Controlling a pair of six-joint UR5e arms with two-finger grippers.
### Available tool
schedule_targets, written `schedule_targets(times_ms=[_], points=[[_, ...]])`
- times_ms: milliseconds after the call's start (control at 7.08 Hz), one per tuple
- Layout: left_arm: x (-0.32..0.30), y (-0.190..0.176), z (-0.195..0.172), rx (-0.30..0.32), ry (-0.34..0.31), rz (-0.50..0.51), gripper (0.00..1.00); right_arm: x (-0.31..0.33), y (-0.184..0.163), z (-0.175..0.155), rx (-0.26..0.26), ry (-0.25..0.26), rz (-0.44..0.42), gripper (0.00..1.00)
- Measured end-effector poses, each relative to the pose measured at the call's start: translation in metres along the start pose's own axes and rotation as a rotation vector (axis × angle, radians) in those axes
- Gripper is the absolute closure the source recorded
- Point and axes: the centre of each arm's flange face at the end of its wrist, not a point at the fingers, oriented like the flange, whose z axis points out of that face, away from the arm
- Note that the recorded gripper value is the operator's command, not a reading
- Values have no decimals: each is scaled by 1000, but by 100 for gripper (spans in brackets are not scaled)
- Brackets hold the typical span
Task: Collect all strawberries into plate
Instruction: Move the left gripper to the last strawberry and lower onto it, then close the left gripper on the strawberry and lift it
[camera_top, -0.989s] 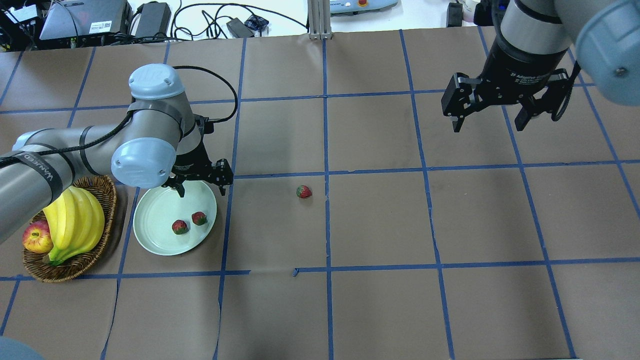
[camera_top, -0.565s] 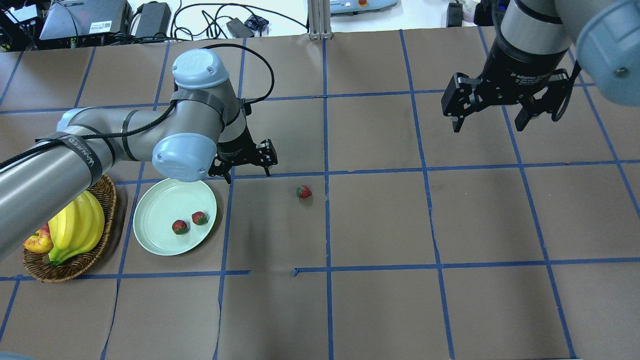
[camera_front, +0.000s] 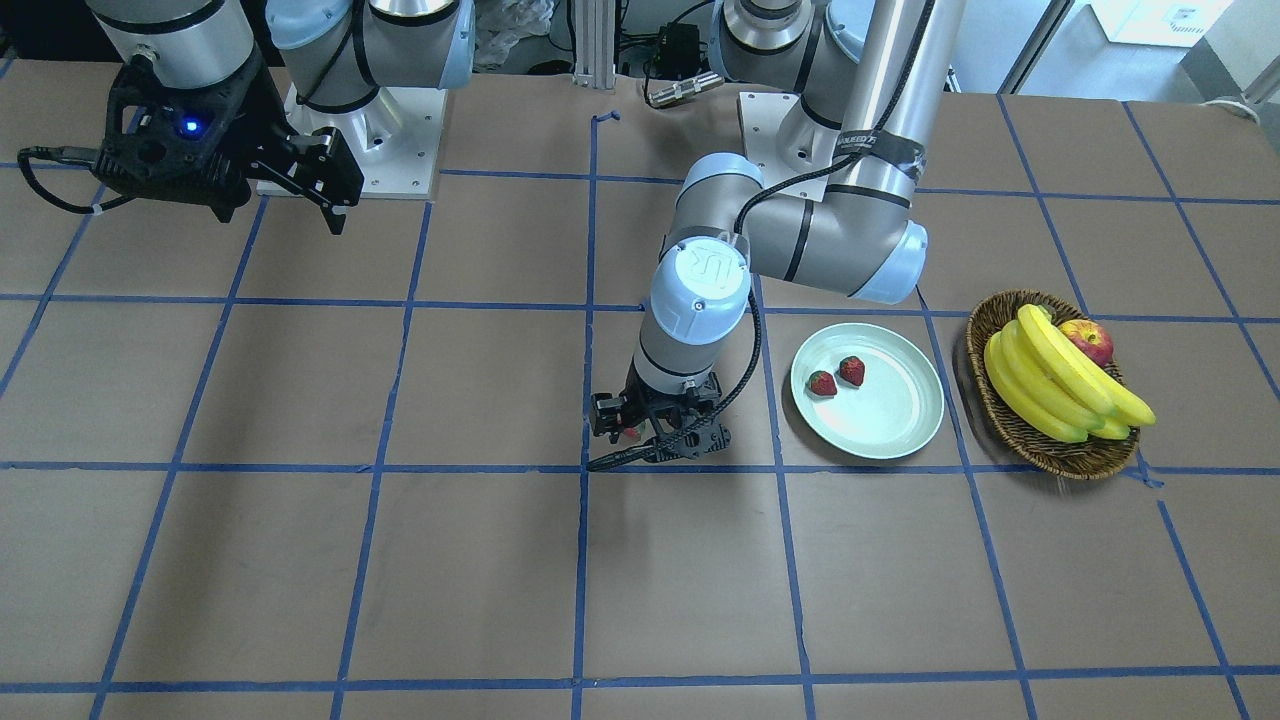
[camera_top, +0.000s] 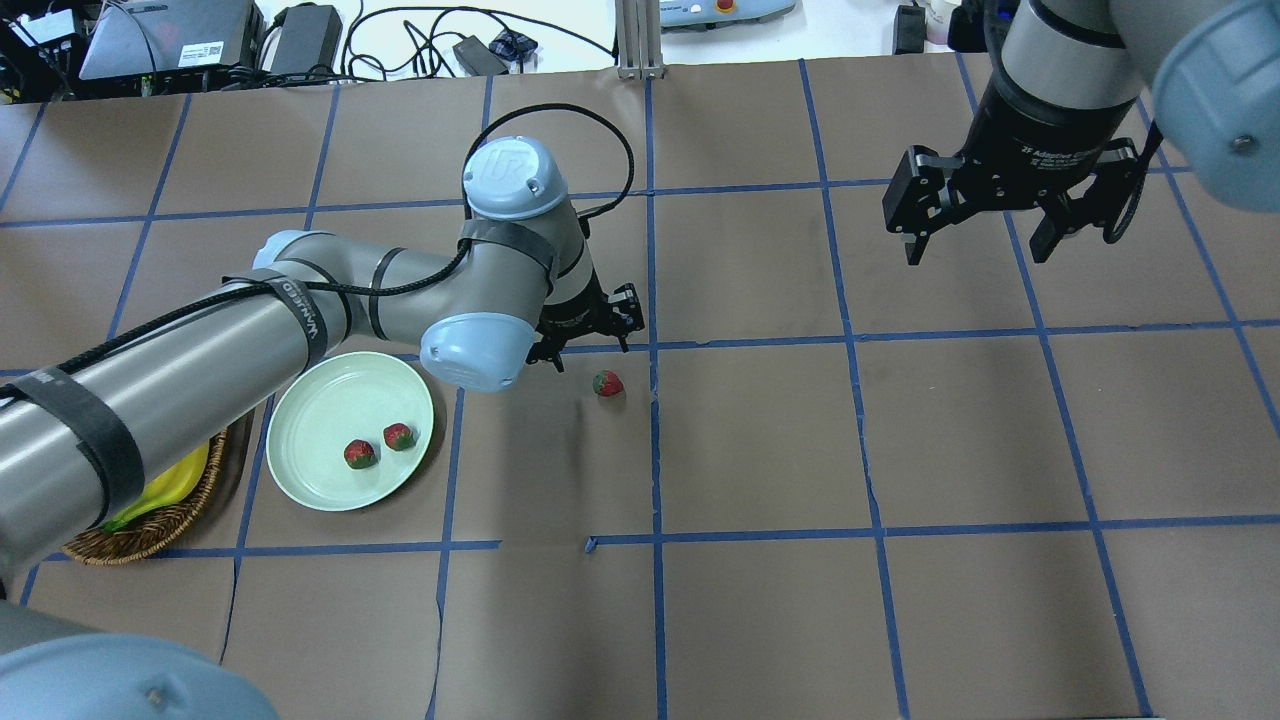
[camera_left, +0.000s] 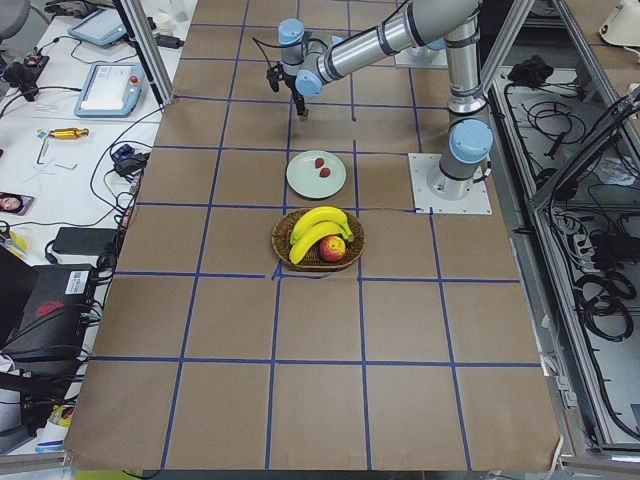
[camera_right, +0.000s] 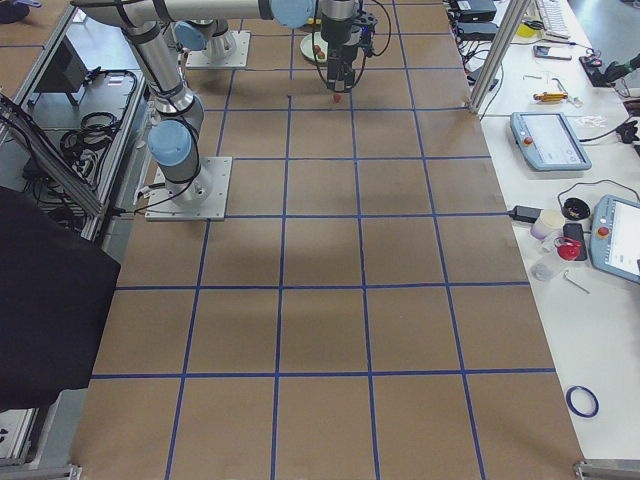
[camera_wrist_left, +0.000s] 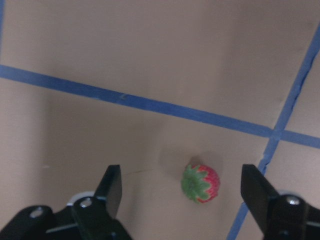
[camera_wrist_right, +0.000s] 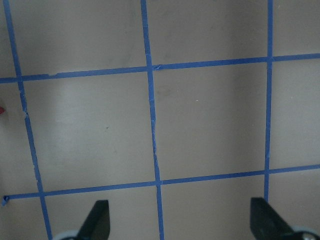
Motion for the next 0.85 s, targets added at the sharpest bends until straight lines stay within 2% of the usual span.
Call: schedule_targets(times_ms=[141, 283, 565, 848], points=[[7, 5, 12, -14, -10, 11, 26, 0, 0, 0, 0, 0, 0, 0], [9, 7, 21, -28, -22, 17, 37, 0, 0, 0, 1, 0, 0, 0], [9, 9, 30, -39, -44, 23, 68, 0, 0, 0, 1, 0, 1, 0], [9, 10, 30, -35, -56, 26, 92, 0, 0, 0, 1, 0, 0, 0]])
